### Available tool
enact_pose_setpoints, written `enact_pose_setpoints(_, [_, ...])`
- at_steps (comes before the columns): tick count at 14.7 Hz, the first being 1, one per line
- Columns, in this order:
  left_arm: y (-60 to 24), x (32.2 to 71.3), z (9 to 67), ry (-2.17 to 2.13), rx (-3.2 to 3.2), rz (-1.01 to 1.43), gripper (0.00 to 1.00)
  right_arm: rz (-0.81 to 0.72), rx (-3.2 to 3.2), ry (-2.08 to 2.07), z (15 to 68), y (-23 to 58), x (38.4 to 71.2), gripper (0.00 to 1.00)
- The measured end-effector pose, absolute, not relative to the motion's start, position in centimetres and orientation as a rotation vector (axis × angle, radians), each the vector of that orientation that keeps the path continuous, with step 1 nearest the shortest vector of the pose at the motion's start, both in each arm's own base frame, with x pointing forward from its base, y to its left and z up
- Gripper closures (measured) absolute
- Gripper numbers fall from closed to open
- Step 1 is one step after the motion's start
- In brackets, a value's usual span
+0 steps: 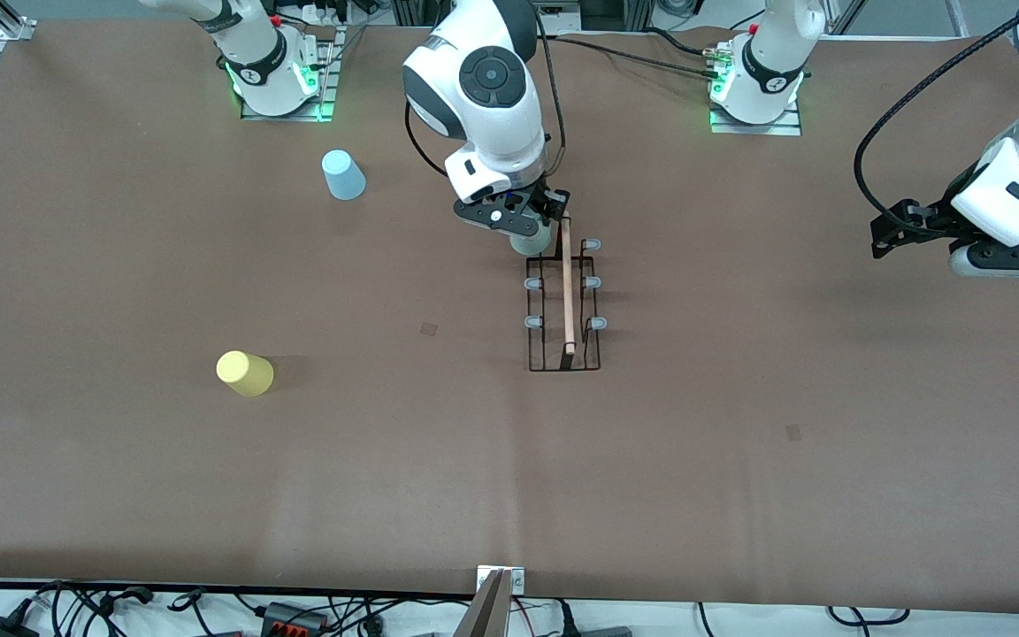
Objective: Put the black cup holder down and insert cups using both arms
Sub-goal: 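Lower the teal cup onto a holder peg and open the right gripper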
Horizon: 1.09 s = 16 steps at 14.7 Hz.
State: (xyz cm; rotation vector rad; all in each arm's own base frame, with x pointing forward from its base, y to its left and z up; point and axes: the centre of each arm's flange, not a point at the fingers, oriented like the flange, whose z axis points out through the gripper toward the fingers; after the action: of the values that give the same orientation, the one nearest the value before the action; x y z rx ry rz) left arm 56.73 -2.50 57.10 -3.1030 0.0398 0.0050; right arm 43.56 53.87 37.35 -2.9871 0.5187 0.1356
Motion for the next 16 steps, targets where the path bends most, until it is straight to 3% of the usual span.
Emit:
enact_pose_setpoints(6, [-2.5,56.7,57.1,0.040,-3.103,0.006,0.00,0.119,-2.985,0.513,35.3,54.3,43.9,0.36])
enact_pose_setpoints(7, [-2.5,56.7,57.1,0.040,-3.103,0.006,0.00,0.118,-2.985,0.513,35.1,54.4,43.9,0.32])
enact_pose_setpoints(10, [-2.5,56.7,57.1,0.039,-3.103,0.006,0.00,0.117,-2.986,0.513,34.9,54.4,44.0,0.04])
enact_pose_setpoints(16, [-2.3,56.7,57.1,0.034,-3.103,0.006,0.00,0.057,-2.954,0.478,37.6,53.4,46.1,0.00])
